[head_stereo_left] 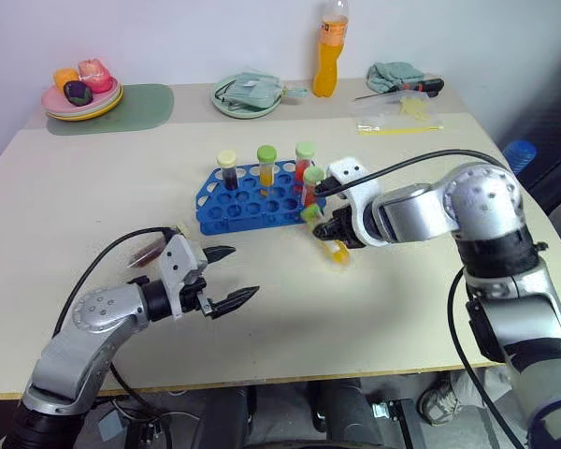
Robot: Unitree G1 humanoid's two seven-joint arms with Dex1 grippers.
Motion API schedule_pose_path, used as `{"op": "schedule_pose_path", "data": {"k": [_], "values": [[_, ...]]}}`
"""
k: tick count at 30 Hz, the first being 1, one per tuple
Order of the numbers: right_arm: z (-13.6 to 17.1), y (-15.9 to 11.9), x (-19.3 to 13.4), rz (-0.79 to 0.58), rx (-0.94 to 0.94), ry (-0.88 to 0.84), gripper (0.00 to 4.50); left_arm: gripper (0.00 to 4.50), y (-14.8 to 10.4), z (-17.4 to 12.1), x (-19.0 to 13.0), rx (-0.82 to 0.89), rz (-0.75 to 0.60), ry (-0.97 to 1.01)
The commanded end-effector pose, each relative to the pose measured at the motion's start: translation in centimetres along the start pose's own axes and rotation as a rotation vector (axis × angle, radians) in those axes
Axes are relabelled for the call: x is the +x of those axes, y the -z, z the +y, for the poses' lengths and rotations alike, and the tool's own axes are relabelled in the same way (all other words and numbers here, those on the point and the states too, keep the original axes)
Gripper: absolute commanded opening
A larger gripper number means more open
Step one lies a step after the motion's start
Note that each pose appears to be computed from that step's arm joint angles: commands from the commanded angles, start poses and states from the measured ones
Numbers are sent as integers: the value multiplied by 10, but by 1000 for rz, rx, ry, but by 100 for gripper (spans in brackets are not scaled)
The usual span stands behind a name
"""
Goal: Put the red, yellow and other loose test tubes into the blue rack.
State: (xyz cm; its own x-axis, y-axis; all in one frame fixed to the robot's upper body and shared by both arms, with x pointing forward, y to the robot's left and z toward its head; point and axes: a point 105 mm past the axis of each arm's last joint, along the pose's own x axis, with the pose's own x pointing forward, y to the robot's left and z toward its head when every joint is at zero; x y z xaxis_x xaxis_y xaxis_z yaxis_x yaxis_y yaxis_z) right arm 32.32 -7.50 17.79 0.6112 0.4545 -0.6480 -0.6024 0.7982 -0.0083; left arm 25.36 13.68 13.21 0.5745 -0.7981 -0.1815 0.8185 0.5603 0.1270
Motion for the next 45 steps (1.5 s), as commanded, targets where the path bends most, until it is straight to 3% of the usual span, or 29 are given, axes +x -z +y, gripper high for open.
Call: {"op": "schedule_pose_path", "data": {"k": [1, 6, 11, 17, 35, 45], "values": [[21, -31, -18, -311, -55, -76, 77, 450, -4, 12, -10, -1, -21, -88], [52, -59, -16, -738, -141, -180, 77, 450, 6, 19, -18, -30, -3, -150], [44, -74, 17, -935, -166, -49, 77, 450, 1, 22, -12, -28, -33, -163], [40, -77, 44, -996, -138, -16, 77, 450, -2, 25, -14, -24, -55, -191], [27, -56, 71, -955, -129, 45, 77, 450, -6, 24, -14, -10, -65, -188], [25, -51, 73, -1031, -118, 60, 77, 450, -5, 22, -14, -12, -66, -177]]}}
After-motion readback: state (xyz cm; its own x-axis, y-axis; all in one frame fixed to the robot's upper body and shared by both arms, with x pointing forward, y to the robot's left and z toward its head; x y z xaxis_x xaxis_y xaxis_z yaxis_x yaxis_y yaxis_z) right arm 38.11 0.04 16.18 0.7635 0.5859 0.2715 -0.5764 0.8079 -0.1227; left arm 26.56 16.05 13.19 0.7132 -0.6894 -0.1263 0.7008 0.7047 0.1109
